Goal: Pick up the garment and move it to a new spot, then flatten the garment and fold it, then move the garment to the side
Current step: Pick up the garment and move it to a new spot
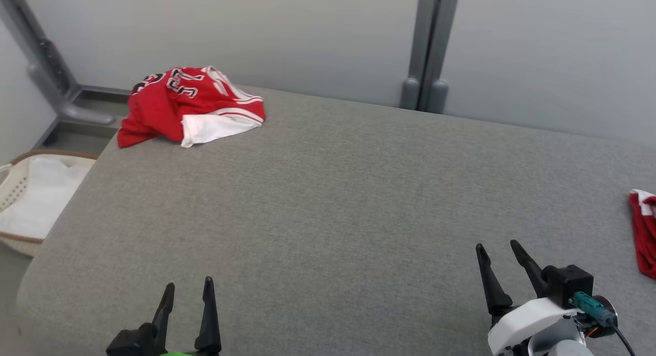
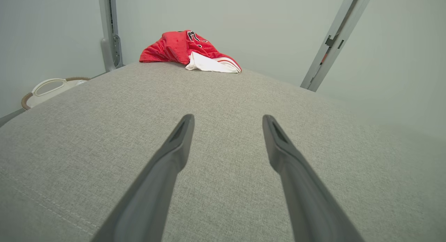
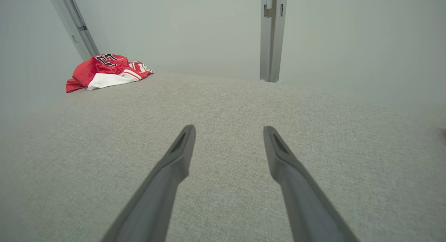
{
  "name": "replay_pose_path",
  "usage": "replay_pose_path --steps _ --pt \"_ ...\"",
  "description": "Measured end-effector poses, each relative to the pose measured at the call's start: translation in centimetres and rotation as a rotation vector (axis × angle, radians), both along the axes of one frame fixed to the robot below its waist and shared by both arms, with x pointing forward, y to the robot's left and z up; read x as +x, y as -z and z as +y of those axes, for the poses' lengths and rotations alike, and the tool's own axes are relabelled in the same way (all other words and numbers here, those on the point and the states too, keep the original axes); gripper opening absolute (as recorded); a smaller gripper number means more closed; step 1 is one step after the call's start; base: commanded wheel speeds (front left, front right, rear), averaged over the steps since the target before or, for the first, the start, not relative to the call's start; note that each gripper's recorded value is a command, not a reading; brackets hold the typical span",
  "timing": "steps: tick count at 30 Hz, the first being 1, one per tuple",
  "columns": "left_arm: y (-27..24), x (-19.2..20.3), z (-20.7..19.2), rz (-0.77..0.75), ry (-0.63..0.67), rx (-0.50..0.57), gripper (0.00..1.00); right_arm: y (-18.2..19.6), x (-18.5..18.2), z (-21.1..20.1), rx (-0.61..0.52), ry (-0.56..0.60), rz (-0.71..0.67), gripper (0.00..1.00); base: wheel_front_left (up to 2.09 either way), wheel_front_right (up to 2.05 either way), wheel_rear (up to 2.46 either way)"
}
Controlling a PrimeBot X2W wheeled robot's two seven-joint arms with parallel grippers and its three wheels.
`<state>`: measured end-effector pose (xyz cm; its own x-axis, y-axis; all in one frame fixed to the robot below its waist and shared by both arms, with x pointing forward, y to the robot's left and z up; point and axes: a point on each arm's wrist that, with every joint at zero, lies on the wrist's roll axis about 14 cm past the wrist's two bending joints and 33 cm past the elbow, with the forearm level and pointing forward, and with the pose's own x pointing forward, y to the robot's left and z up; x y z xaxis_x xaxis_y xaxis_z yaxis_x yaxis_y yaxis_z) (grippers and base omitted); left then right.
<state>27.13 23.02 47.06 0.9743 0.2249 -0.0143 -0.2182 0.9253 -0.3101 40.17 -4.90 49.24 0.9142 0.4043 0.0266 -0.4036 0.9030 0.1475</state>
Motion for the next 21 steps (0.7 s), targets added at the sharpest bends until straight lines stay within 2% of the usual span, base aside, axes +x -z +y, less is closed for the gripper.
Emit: replay_pose_path --steps 6,9,15,21 --pt "-1.6 -3.6 4.8 -0.05 -0.2 0.004 1.0 -1.3 0.1 8.2 0.001 -0.226 -0.036 1.0 0.0 0.0 0.0" --pt "-1.7 -5.1 5.9 -0.049 -0.265 0.003 1.0 -1.3 -0.1 10.8 -0.001 -0.299 -0.035 1.0 0.0 0.0 0.0" --pt "-1.7 -6.2 6.8 -0.034 -0.32 0.007 1.0 -0.5 -0.2 13.0 -0.001 -0.361 -0.014 1.0 0.0 0.0 0.0" --pt "-1.7 -6.1 6.6 -0.034 -0.316 0.011 1.0 -0.4 0.0 12.9 -0.001 -0.354 -0.013 1.0 0.0 0.0 0.0"
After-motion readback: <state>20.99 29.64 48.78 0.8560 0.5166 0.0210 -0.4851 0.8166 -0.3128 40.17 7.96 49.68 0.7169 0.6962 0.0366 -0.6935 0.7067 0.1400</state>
